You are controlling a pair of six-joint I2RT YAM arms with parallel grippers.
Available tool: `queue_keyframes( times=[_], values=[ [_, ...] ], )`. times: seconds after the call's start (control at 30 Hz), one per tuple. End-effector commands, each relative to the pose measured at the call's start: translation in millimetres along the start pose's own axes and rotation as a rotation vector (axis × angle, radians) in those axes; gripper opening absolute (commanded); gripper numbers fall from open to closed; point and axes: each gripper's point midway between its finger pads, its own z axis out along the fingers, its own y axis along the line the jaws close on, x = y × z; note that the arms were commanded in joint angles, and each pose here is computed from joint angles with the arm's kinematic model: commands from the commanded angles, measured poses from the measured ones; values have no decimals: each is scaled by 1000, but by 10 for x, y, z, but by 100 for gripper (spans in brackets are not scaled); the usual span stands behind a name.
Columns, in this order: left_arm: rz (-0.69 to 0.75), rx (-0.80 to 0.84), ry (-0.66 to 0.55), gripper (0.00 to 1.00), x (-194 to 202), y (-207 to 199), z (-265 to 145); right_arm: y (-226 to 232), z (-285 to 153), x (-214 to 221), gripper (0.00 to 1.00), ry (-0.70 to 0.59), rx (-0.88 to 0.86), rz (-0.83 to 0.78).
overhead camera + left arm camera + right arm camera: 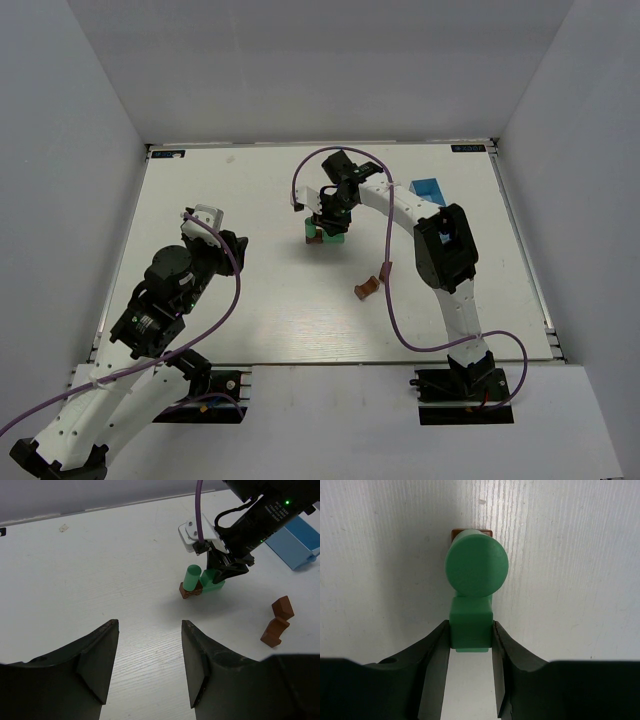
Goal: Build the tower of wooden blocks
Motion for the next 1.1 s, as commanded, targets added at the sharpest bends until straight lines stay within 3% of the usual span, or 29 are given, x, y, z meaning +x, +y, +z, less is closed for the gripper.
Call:
queue_keyframes(
  times=[0.0, 0.5, 0.93, 1.07],
  values=[
    [-5, 8, -19, 63, -39, -6, -8, -19, -54, -85, 34, -15, -1, -28],
    [-5, 8, -19, 63, -39, -6, -8, -7, -45, -57, 35, -12, -13, -45],
    [-5, 8, -19, 63, -39, -6, -8, 5, -38, -73, 59, -16, -13, -46],
    [-5, 8, -19, 63, -39, -6, -8, 28, -28, -70, 61, -17, -19, -44]
  ],
)
